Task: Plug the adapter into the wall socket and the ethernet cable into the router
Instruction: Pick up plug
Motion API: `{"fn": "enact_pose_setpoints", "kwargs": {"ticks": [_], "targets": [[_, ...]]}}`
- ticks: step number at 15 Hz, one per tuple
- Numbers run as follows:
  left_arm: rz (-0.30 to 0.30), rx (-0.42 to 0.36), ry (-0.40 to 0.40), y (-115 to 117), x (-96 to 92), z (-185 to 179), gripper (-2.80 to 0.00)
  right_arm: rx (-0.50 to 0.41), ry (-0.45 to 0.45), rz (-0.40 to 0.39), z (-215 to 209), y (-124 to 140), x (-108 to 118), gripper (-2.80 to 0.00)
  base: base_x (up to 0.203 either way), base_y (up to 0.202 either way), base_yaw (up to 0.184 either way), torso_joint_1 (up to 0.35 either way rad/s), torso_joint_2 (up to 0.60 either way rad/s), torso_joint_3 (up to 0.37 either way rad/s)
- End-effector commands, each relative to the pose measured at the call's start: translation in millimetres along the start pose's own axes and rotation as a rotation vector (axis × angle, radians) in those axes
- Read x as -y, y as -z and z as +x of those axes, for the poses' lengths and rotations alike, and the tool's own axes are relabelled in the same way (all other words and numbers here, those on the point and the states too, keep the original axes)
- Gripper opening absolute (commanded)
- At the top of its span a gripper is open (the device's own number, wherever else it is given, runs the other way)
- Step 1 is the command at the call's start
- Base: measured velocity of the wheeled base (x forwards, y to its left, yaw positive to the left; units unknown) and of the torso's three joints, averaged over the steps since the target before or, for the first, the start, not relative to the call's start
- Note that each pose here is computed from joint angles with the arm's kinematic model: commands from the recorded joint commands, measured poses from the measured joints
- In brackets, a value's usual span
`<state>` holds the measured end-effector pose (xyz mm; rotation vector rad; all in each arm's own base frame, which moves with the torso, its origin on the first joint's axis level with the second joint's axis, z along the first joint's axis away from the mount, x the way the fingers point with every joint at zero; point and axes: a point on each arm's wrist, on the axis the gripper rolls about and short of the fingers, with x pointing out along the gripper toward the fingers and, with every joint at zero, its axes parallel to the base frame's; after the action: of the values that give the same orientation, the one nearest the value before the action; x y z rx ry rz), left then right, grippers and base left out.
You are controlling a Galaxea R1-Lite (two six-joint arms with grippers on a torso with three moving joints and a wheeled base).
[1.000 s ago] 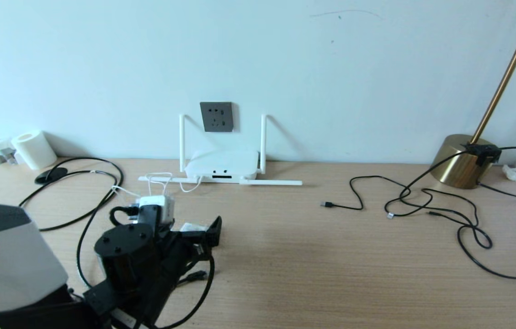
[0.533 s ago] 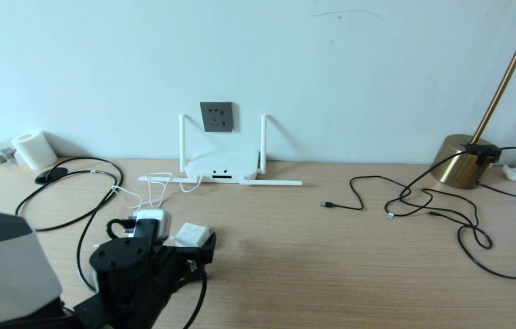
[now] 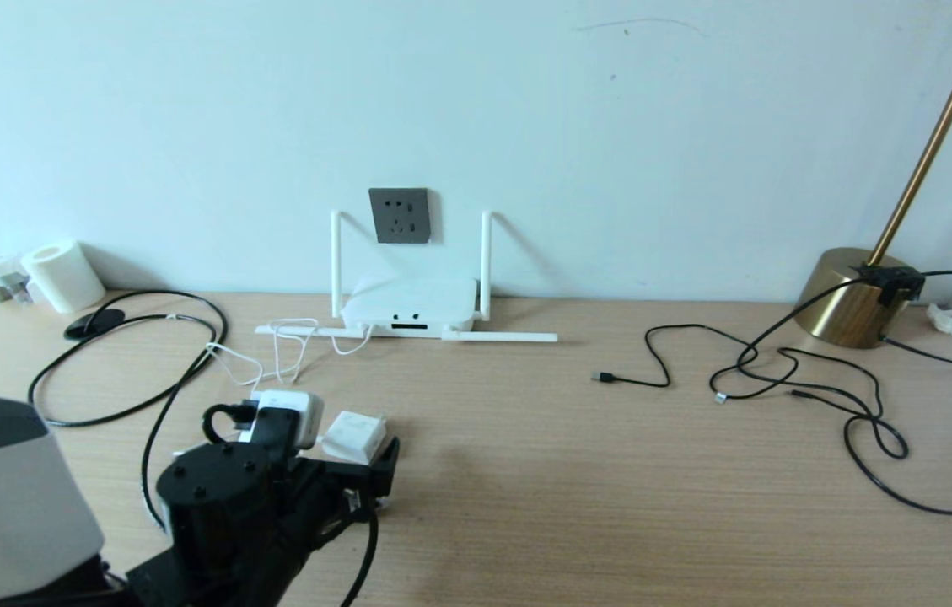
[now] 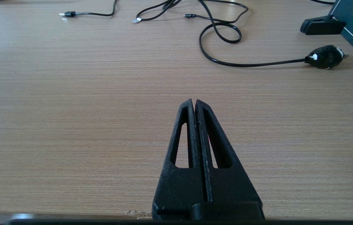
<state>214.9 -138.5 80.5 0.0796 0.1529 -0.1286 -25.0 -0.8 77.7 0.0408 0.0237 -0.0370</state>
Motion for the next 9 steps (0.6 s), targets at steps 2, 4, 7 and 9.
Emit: {"fn": "enact_pose_setpoints", "kwargs": {"ticks": [2,4,7,9], "targets": [[0.015,-0.008,-0.014,4,0.7,8,0.00,0.001,0.000,0.000,0,0,0,-2.80,0.000,0.000,0.000,0.000,0.00,0.000],[0.029,-0.021,-0.015,8,1.5,10,0.00,0.001,0.000,0.000,0,0,0,-2.80,0.000,0.000,0.000,0.000,0.00,0.000],[0.040,-0.032,-0.015,12,3.3,14,0.00,0.000,0.000,0.001,0,0,0,-2.80,0.000,0.000,0.000,0.000,0.00,0.000],[0.044,-0.037,-0.015,13,3.6,14,0.00,0.000,0.000,0.000,0,0,0,-2.80,0.000,0.000,0.000,0.000,0.00,0.000]]}}
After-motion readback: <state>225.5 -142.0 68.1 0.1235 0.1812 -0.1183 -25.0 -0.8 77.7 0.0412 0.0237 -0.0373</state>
